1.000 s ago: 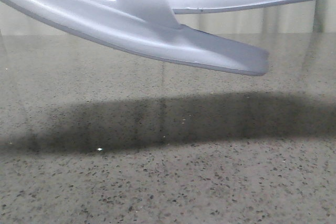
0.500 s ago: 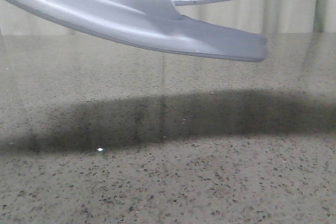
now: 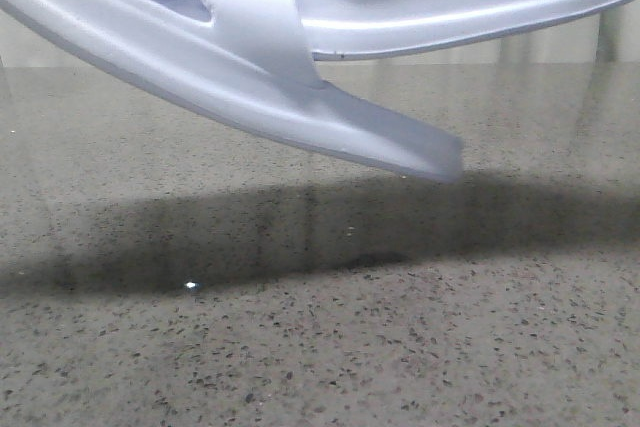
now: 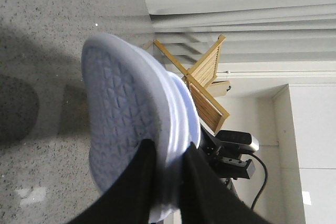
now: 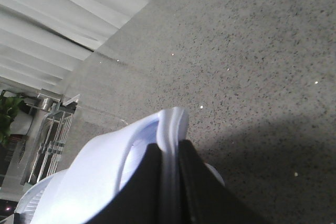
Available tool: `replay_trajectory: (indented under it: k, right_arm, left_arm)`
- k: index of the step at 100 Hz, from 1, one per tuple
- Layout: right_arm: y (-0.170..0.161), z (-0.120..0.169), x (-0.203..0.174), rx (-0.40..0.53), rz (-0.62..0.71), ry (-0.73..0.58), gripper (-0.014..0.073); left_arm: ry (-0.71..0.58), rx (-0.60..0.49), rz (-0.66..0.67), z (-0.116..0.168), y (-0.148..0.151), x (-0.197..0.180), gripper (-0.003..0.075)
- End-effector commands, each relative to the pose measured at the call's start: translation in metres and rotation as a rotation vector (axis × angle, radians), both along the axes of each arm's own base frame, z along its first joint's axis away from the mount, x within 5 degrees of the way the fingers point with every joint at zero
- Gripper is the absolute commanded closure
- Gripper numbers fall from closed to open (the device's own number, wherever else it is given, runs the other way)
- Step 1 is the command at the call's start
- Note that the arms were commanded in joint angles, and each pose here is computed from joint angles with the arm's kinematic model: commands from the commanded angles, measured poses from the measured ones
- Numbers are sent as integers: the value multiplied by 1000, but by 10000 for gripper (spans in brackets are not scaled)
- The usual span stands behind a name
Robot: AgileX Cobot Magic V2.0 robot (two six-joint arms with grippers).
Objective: Insert blue slippers together front up
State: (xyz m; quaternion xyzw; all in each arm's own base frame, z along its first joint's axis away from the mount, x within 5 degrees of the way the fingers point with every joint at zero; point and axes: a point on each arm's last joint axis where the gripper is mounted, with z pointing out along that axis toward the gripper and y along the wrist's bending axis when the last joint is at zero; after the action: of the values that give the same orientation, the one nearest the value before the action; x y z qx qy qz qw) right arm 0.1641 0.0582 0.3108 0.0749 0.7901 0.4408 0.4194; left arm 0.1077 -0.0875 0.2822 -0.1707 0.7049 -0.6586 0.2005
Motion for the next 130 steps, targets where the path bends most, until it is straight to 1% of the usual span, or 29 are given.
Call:
replay_trajectory:
  k: [1,17,30,48,66,71,78,89,97,104,111,130]
  right_arm:
    - [22,15,-10,123,238,-28,701]
    - [36,10,-6,128,318,-22,701]
    - [41,9,-3,126,343,-42,701]
    - [39,11,-1,56,325,-150,701]
    - [34,17,-5,-63,284,-284,693]
    - [31,17,-7,-99,261,-303,667]
    - [27,18,-8,-164,227,-326,602]
    - [22,19,-11,-257,181,-365,442]
    - [18,22,-15,-294,148,-397,317]
    - [14,26,-18,-314,109,-423,246]
    - [11,30,-21,-329,66,-449,218]
    - [-1,41,-32,-395,-52,-535,217]
  left_arm:
    - [-48,-171,-160,23,-7,-12,704]
    - [-48,-171,-162,23,-7,-13,704]
    - [-59,-167,-163,23,-7,-13,704]
    - [-109,-142,-161,23,-7,-13,704]
    - [-170,-106,-144,22,-6,-11,704]
    - [-178,-95,-129,22,-6,-10,704]
    - [-179,-83,-108,21,-5,-8,704]
    - [-183,-62,-73,20,-4,-5,704]
    - [-180,-49,-46,19,-3,-3,704]
    - [-174,-39,-24,18,-2,-1,704]
    - [-171,-30,-5,17,-1,0,704]
    - [-176,-6,33,16,1,3,704]
